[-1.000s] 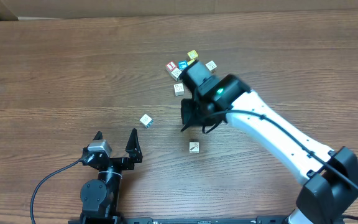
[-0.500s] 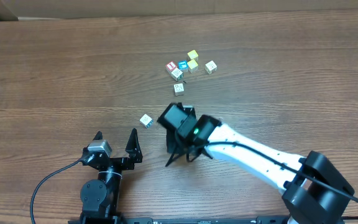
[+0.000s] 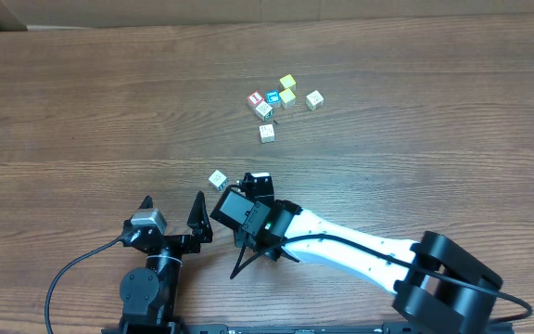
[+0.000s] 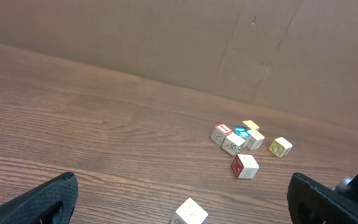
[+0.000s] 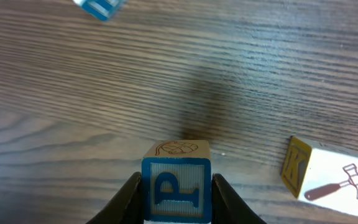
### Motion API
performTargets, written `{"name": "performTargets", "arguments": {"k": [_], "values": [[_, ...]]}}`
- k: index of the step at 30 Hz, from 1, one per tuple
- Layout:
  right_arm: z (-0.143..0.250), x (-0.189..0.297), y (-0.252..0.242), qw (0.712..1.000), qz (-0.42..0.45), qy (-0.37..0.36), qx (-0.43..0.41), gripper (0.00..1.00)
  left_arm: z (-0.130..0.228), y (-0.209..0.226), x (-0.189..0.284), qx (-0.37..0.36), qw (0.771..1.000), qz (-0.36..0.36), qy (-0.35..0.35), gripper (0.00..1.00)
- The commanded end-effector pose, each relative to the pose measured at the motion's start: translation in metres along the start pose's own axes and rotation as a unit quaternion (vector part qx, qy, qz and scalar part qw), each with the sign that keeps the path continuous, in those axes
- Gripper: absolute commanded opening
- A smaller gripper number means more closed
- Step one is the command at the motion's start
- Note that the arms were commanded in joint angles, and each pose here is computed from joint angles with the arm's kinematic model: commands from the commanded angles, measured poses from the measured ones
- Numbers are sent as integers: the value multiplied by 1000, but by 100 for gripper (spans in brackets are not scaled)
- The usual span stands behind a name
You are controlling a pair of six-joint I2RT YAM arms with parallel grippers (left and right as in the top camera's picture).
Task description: Flip 3 blocks
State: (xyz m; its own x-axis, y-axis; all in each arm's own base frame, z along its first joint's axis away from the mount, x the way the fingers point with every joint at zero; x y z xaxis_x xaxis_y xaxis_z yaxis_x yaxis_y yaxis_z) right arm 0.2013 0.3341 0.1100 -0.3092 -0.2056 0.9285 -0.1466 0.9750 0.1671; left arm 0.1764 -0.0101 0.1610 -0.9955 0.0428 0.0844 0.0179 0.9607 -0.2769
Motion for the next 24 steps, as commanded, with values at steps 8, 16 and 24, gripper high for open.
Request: {"name": "performTargets", "arguments": {"k": [8, 16, 24], "values": [[2, -9, -5, 1000, 18, 4, -6, 38, -1, 0, 0, -8, 1000, 3, -4, 100], [1, -9, -4, 1000, 17, 3, -6, 62, -1, 0, 0, -7, 1000, 3, -4, 100], [-33, 5, 4, 999, -37, 16, -17, 57, -1, 0, 0, -8, 1000, 3, -4, 100]]}}
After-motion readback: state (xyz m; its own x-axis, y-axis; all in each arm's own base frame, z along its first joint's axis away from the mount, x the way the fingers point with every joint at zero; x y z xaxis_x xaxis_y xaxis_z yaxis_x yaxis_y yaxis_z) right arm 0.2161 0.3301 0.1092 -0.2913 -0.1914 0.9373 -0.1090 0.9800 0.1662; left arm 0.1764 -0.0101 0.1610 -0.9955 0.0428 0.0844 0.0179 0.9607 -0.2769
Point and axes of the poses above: each gripper's point midway between its finger pads, its own x axis back along the fingers, its own y axis along the line the jaws close on, z = x × y, the point moved 7 cm from there along x, back along the fingers
